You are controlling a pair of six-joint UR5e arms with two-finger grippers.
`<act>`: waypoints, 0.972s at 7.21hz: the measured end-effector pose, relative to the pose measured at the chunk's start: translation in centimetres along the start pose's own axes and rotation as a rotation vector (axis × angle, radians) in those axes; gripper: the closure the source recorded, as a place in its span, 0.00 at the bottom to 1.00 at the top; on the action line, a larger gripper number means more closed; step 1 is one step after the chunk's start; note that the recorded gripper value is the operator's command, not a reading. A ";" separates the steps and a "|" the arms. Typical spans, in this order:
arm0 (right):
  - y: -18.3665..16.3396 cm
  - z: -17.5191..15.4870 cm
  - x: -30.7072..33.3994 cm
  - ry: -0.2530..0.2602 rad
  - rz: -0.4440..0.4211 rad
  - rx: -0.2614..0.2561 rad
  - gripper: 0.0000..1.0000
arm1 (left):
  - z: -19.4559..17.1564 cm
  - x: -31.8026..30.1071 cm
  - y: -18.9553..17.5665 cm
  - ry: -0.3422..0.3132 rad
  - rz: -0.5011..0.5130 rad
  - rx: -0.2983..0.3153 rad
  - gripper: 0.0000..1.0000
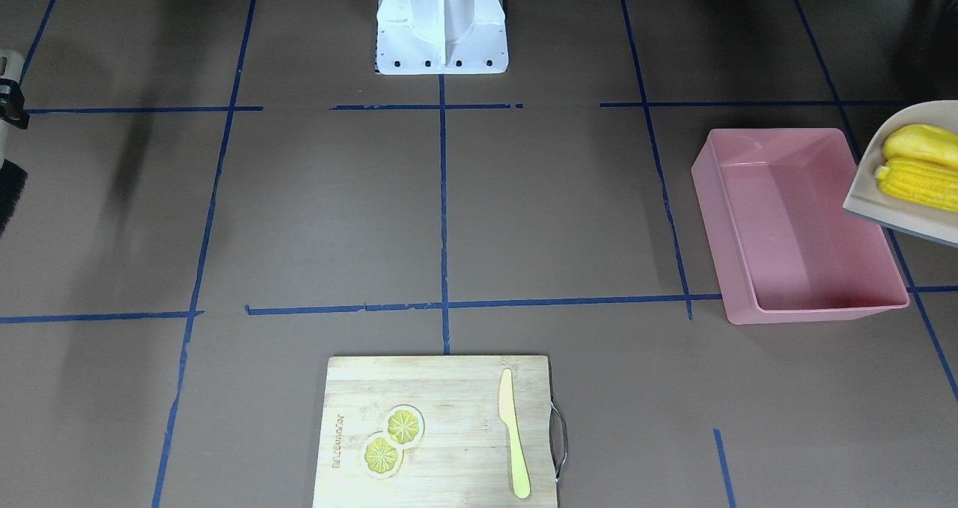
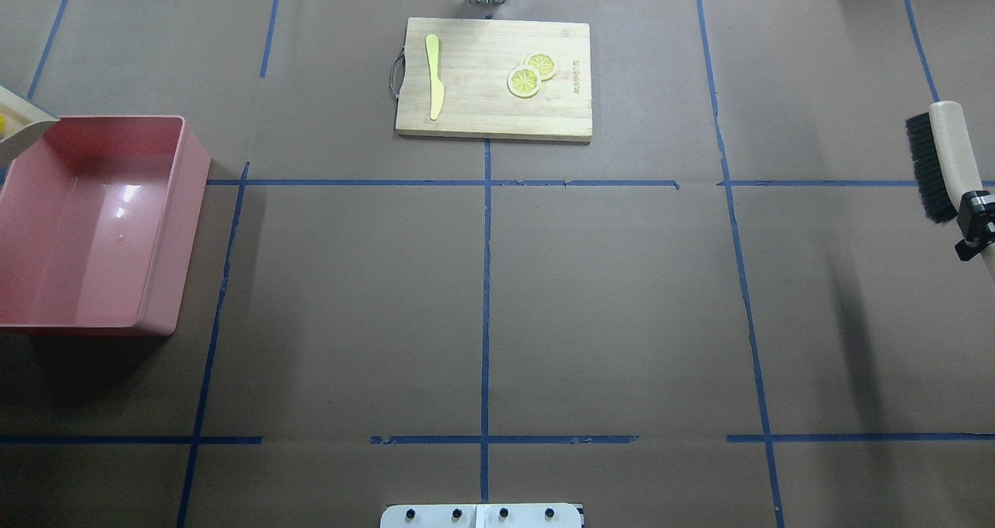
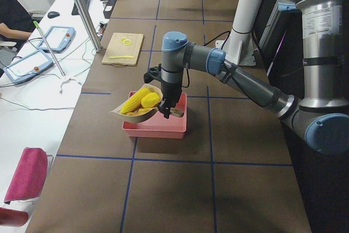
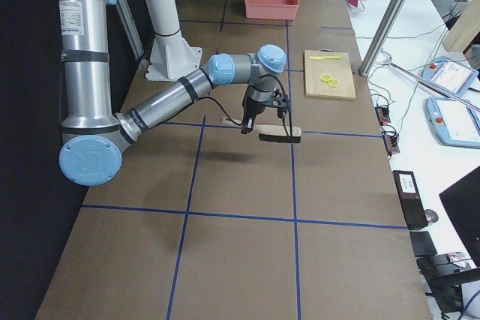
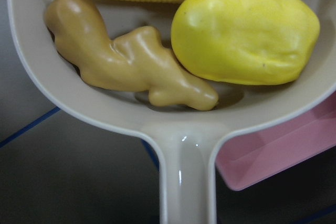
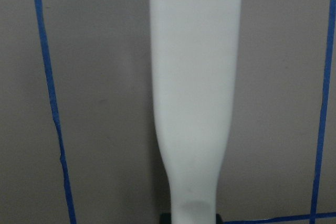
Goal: Sweep and dump trash into bin
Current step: 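Tip the dustpan over the pink bin with the left gripper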
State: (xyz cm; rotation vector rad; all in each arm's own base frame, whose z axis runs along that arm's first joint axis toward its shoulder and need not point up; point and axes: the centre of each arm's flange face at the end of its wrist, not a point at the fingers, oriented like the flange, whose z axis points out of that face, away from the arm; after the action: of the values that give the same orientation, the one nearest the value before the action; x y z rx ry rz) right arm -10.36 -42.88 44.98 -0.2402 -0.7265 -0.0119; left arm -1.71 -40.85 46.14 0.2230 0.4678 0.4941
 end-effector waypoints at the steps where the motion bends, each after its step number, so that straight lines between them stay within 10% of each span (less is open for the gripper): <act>1: 0.2 0.3 0.3 -0.011 0.007 -0.013 1.00 | 0.5 0.2 -0.1 -0.035 0.035 -0.023 1.00; 7: 1.2 4.7 3.7 -0.074 0.030 -0.099 1.00 | 2.0 1.5 -0.2 -0.219 0.224 -0.131 1.00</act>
State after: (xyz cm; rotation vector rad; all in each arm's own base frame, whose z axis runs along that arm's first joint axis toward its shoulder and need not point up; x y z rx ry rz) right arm -10.59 -40.38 50.57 -0.3472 -0.7966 -0.0108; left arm 0.51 -40.51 47.29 0.2020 0.1961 0.7082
